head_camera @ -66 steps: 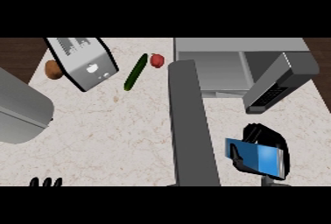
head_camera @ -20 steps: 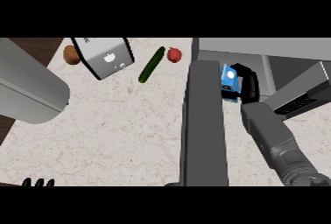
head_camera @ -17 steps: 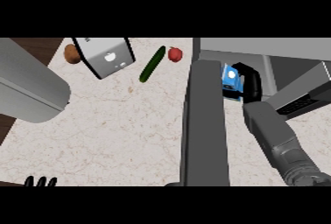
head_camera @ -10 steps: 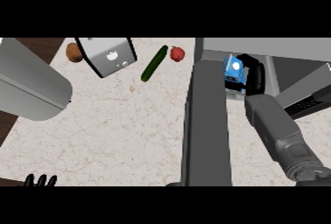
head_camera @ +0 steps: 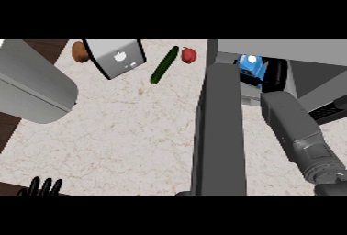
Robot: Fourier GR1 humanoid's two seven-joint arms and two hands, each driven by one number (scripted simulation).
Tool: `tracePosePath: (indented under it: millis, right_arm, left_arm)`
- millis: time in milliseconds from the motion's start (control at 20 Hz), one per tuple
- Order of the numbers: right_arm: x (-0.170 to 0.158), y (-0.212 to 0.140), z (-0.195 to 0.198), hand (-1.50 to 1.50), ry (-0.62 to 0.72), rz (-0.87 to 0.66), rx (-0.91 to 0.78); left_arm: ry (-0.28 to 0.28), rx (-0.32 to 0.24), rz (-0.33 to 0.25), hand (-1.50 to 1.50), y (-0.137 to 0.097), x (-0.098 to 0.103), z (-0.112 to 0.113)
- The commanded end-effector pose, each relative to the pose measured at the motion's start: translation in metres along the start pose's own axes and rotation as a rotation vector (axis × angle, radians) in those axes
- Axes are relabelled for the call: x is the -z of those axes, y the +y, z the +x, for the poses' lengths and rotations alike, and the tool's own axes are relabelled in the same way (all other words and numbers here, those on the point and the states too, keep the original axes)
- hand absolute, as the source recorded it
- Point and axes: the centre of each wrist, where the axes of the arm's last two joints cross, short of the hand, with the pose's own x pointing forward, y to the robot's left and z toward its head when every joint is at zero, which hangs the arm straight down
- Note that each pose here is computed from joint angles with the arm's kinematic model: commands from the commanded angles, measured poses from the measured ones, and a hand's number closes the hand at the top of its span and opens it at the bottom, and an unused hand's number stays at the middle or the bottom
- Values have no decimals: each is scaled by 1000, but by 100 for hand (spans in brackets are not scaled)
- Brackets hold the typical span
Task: Pick up the milk, place it into the microwave and close the microwave
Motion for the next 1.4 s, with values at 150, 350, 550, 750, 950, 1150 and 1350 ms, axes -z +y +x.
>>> tracePosePath:
  millis: [150, 350, 550, 750, 950, 1150, 1350]
  right_arm:
    - [7, -1, 4, 150, -27, -89, -105]
    - [-34, -37, -55, -150, 193, -122, -458]
    - [-49, -40, -65, -150, 244, -144, -579]
    - [-29, -14, -34, -150, 74, 79, -446]
    - [-28, 12, -10, -150, 11, 160, -366]
    - [-41, 23, -6, -150, 0, 225, -320]
    - [-35, 31, 6, -150, -7, 280, -258]
  left_arm:
    - [-3, 0, -23, -150, 0, 5, -1]
    - [-8, 16, -30, -150, 4, 6, 2]
    - [-6, 2, -49, -150, 3, 10, -3]
    - [-2, 9, -59, -150, 2, 14, -5]
    - [13, 0, -52, -150, 2, 15, -9]
    - [-16, 9, -49, -150, 6, 19, -7]
    - [0, 8, -32, -150, 1, 14, -14]
